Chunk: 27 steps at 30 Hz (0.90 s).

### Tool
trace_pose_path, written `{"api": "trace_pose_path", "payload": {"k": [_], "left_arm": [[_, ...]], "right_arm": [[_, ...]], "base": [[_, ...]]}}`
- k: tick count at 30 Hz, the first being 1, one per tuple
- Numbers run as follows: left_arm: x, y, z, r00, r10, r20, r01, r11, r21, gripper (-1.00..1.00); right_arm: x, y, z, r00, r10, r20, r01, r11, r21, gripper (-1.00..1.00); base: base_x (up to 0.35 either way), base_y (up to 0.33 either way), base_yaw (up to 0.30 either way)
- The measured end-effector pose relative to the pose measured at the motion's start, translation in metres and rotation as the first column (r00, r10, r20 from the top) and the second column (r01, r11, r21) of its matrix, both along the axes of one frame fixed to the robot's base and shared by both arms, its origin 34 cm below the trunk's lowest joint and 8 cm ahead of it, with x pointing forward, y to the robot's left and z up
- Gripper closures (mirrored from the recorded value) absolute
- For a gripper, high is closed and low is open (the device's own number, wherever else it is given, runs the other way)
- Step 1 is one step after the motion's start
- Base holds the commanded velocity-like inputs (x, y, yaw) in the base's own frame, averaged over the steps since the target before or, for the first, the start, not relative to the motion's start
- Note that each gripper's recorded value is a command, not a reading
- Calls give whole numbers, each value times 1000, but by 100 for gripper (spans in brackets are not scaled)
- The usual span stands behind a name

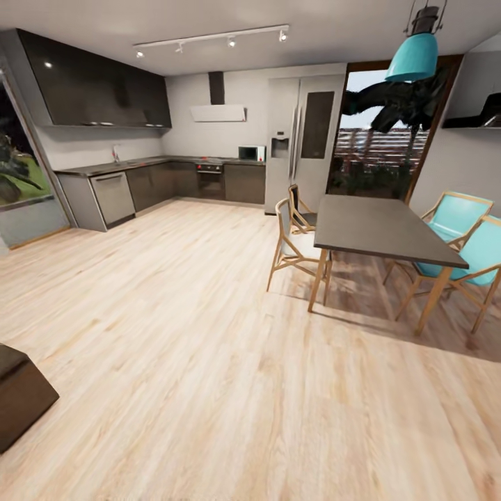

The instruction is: Place each of the two pumpkins and all three candles from the living room inside a cabinet in the living room (use any cabinet), then make sure every cabinet is closed, and position the cauldron so it is next to a table in the living room.

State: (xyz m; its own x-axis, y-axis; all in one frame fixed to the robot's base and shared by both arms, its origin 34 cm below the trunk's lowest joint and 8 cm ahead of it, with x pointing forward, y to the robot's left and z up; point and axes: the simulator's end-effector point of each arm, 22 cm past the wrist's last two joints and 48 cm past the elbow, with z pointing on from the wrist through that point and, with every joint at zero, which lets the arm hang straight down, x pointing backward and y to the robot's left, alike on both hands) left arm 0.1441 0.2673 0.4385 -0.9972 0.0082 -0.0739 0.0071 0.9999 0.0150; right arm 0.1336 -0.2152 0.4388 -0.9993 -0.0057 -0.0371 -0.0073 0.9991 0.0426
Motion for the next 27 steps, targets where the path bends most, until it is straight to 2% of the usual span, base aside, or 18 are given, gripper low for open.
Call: {"api": "trace_pose_path", "payload": {"k": [27], "left_arm": [[1,1,1,1000,3,17,-4,1000,1,-100]], "right_arm": [[-6,1,0,1000,0,-15,0,1000,1,-100]], "base": [[0,0,278]]}}
